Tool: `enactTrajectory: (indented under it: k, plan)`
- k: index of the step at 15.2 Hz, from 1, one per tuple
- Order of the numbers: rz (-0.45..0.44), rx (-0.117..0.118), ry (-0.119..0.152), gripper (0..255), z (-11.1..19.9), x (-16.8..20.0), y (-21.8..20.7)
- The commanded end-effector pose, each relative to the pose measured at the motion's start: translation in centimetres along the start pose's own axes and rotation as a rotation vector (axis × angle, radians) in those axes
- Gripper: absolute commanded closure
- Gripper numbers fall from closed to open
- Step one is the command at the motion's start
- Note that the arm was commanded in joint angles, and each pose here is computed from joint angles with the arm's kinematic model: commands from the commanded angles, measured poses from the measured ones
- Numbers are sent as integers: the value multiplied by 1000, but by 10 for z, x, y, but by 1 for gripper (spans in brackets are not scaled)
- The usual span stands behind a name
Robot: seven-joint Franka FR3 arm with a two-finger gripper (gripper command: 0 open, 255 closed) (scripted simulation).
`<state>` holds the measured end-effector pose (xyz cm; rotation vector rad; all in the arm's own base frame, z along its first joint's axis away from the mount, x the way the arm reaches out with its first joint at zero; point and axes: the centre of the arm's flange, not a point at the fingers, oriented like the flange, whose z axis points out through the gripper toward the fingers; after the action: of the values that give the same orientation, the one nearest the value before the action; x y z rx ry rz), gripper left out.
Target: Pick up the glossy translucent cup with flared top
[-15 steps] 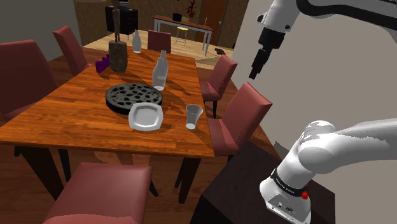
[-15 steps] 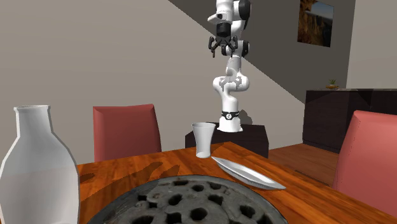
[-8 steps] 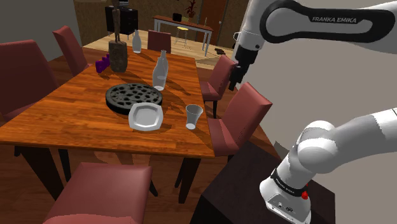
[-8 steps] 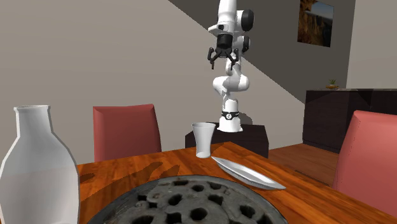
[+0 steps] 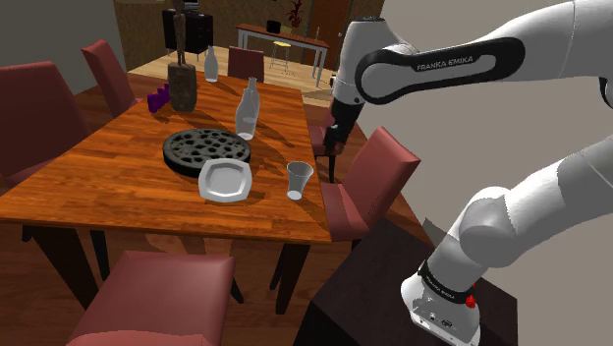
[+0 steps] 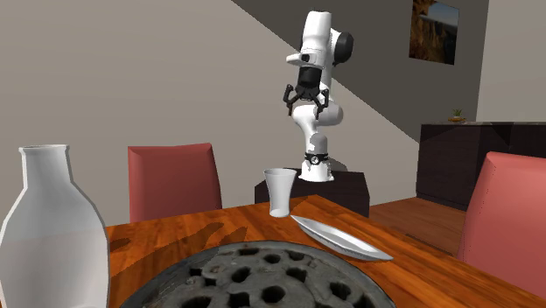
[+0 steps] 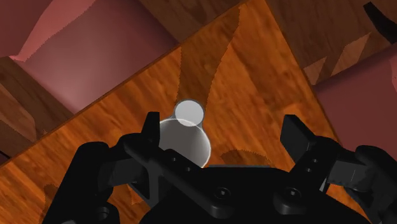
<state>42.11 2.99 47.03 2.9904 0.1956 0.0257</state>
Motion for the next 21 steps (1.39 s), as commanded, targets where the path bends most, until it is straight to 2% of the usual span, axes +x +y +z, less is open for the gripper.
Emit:
enactTrajectory:
  k: [1,14,21]
  plan:
    - [1,-16,-2,0,20,20,-5]
    - [7,-125,-26,0,157,128,-23]
    - [8,-129,-27,0,193,131,-28]
